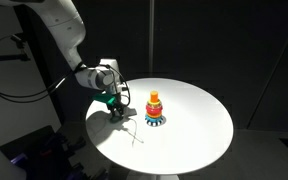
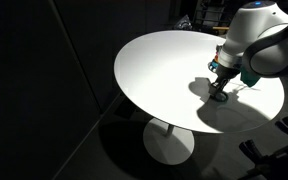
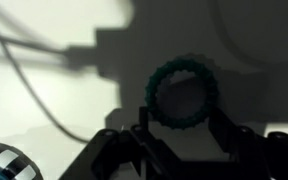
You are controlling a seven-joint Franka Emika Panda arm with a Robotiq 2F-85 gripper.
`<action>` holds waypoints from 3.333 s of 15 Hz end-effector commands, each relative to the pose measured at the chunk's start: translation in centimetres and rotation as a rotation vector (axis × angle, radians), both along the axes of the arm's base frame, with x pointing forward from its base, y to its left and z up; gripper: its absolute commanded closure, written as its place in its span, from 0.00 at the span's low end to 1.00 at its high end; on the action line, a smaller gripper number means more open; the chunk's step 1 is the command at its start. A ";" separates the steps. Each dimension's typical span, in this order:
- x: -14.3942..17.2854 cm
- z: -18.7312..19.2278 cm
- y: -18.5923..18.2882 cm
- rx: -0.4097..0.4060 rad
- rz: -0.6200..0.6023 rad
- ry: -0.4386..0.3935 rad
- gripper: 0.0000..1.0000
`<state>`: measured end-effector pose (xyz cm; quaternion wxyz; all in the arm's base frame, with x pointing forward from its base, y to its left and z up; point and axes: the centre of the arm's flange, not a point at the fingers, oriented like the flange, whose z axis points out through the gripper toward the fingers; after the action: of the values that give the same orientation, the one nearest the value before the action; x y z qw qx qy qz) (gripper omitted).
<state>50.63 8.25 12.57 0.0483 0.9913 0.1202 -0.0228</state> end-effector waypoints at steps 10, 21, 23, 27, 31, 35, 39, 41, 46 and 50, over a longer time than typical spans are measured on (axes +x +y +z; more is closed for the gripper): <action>4.3 11.7 -4.1 -0.032 -0.088 -0.084 0.62; 7.4 20.2 -11.3 -0.100 -0.209 -0.127 0.62; 8.0 20.5 -12.7 -0.097 -0.231 -0.147 0.62; 9.0 21.5 -14.6 -0.094 -0.264 -0.178 0.62; 10.2 22.2 -15.7 -0.097 -0.279 -0.202 0.62; 11.5 22.0 -16.3 -0.089 -0.287 -0.223 0.62; 12.7 21.4 -16.6 -0.077 -0.285 -0.239 0.62; 13.1 21.0 -16.5 -0.068 -0.284 -0.248 0.62; 13.5 19.8 -16.0 -0.032 -0.290 -0.250 0.62; 13.2 19.1 -15.3 0.004 -0.298 -0.242 0.62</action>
<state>63.32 -6.97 31.65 0.0724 0.9929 -0.0376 0.0861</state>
